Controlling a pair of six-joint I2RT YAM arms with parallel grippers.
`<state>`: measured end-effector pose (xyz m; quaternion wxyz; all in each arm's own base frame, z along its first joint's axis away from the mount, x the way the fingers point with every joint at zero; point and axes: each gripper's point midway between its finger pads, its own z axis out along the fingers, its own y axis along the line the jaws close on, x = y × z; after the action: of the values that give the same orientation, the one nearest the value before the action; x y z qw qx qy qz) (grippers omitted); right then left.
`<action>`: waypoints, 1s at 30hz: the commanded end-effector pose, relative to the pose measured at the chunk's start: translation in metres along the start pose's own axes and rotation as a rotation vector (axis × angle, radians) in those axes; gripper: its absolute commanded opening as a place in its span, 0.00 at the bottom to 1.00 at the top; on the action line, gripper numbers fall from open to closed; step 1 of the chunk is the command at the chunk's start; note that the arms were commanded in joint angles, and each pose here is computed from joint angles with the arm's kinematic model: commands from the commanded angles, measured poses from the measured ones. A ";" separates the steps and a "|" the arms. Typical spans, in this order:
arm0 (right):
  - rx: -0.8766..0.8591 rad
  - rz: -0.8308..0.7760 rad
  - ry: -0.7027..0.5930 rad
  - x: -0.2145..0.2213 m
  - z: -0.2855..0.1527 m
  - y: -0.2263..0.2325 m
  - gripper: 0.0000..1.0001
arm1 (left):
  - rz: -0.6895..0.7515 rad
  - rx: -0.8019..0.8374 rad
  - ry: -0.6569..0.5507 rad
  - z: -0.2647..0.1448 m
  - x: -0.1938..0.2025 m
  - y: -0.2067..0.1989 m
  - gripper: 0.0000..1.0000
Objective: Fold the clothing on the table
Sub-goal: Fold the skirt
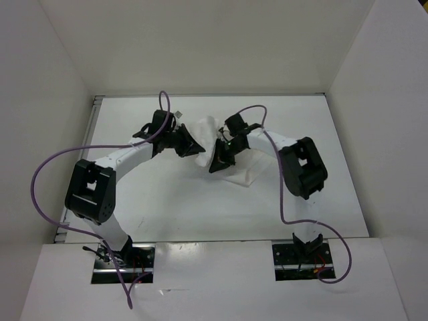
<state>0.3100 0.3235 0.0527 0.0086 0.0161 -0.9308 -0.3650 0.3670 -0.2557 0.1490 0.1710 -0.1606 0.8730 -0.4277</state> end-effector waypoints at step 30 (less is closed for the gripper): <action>0.353 0.400 -0.324 -0.040 -0.105 -0.172 0.27 | 0.108 0.045 0.180 0.061 0.033 -0.037 0.00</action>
<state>0.3413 0.1139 0.0142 -0.0508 -0.2373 -0.9568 -0.1599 0.3751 -0.3109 0.1355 0.1345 -0.1049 0.8855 -0.4322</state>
